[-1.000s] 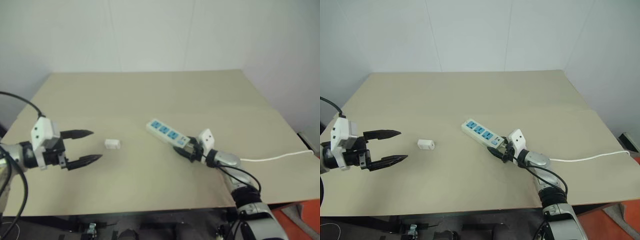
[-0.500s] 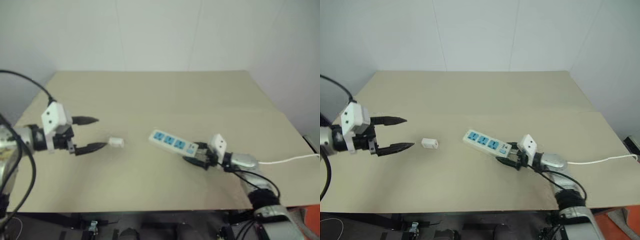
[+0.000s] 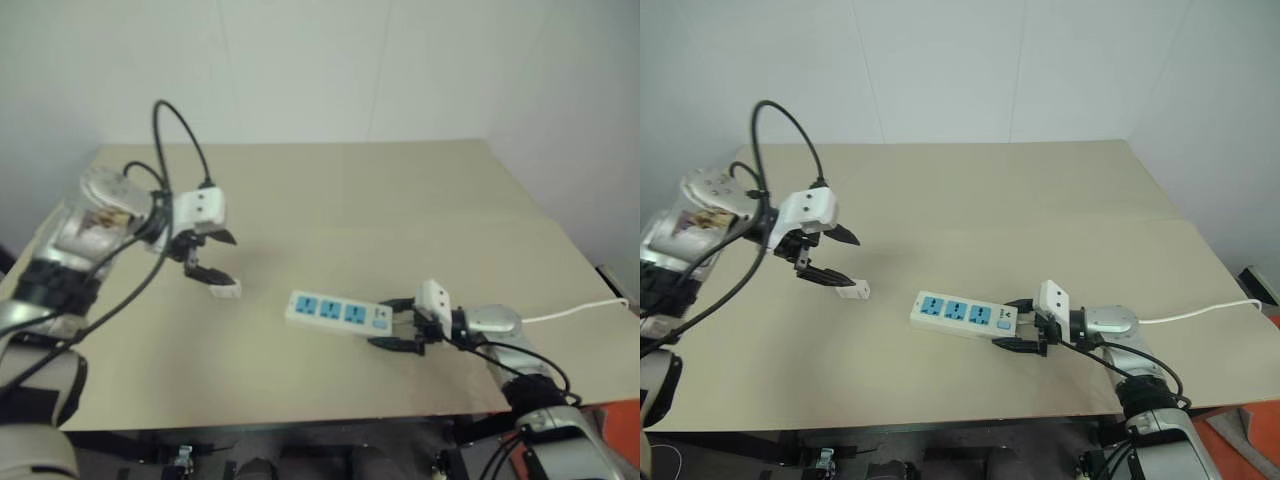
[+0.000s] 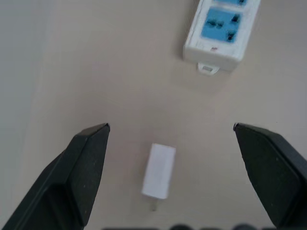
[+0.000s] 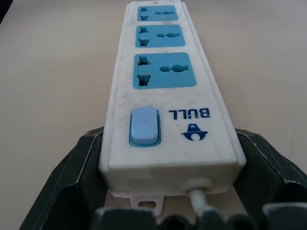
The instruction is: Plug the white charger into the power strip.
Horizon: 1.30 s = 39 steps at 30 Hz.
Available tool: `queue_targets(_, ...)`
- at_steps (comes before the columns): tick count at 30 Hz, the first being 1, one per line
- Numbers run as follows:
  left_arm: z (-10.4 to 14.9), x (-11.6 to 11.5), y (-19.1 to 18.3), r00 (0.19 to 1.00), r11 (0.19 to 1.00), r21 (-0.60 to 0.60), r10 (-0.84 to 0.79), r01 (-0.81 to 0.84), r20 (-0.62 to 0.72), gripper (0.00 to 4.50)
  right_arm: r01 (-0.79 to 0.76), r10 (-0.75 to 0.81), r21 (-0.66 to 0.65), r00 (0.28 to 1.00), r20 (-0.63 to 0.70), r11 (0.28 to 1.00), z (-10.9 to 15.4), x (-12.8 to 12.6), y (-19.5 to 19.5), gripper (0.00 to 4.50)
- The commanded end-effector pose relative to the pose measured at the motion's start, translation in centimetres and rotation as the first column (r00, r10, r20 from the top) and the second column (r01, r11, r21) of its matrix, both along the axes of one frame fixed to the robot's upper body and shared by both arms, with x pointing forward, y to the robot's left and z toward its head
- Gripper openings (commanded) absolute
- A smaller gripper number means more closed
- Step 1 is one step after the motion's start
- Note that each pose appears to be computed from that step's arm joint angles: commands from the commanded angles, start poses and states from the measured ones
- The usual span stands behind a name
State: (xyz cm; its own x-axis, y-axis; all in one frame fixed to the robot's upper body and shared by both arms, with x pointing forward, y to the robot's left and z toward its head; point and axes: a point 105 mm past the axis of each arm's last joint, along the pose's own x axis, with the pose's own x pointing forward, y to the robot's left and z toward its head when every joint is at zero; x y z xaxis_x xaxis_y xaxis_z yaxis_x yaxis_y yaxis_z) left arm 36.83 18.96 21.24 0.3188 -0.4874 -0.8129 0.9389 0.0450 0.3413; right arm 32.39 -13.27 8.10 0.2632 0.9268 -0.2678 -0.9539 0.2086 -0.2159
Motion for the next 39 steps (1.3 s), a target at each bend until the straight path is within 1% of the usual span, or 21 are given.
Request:
queue_targets(1, 0.0, 1.2, -1.2, 0.999, 0.998, 0.061, -0.029, 0.030, -0.022, 4.50, -0.022, 0.020, -0.062, 0.999, -0.026, 0.998, -1.7, -0.6, 0.6, 3.41)
queue_targets(2, -0.3, 1.4, -1.7, 0.998, 0.996, 0.078, -0.043, 0.046, -0.036, 4.50, -0.019, 0.017, -0.069, 0.999, -0.027, 0.997, -1.8, -0.6, 0.6, 3.41)
queue_targets(5, -1.7, 2.3, -1.8, 0.997, 0.973, 0.219, -0.058, 0.066, -0.043, 4.50, -0.014, 0.012, -0.066, 1.000, -0.024, 0.998, -1.7, -0.6, 0.6, 3.41)
queue_targets(7, -2.1, 2.8, -2.3, 0.997, 0.967, 0.248, -0.052, 0.063, -0.051, 4.50, -0.009, 0.008, -0.061, 1.000, -0.022, 0.998, -1.6, -0.6, 0.5, 3.41)
queue_targets(11, -3.0, 2.9, -2.8, 0.993, 0.946, 0.307, -0.077, 0.100, -0.086, 4.50, -0.001, 0.000, -0.065, 1.000, -0.020, 0.998, -1.7, -0.5, 0.6, 3.41)
queue_targets(15, -3.8, 2.8, -3.7, 0.989, 0.945, 0.303, -0.090, 0.123, -0.121, 4.50, 0.005, -0.006, -0.069, 1.000, -0.021, 0.998, -1.9, -0.6, 0.7, 3.41)
queue_targets(17, -4.2, 2.8, -3.8, 0.987, 0.939, 0.319, -0.095, 0.132, -0.131, 4.50, 0.007, -0.008, -0.067, 1.000, -0.021, 0.998, -2.0, -0.7, 0.8, 3.41)
queue_targets(21, -5.4, 2.8, -3.3, 0.987, 0.911, 0.390, -0.091, 0.136, -0.133, 4.50, 0.013, -0.015, -0.069, 1.000, -0.021, 0.998, -2.2, -0.7, 1.0, 3.41)
queue_targets(26, -6.4, 2.7, -3.2, 0.986, 0.900, 0.413, -0.086, 0.140, -0.146, 4.50, 0.027, -0.028, -0.070, 0.999, -0.019, 0.997, -2.5, -0.7, 1.2, 3.41)
queue_targets(39, -7.3, 2.7, -2.3, 0.986, 0.876, 0.464, -0.066, 0.132, -0.156, 4.50, 0.040, -0.042, -0.079, 0.999, -0.025, 0.996, -2.8, -1.0, 0.9, 3.41)
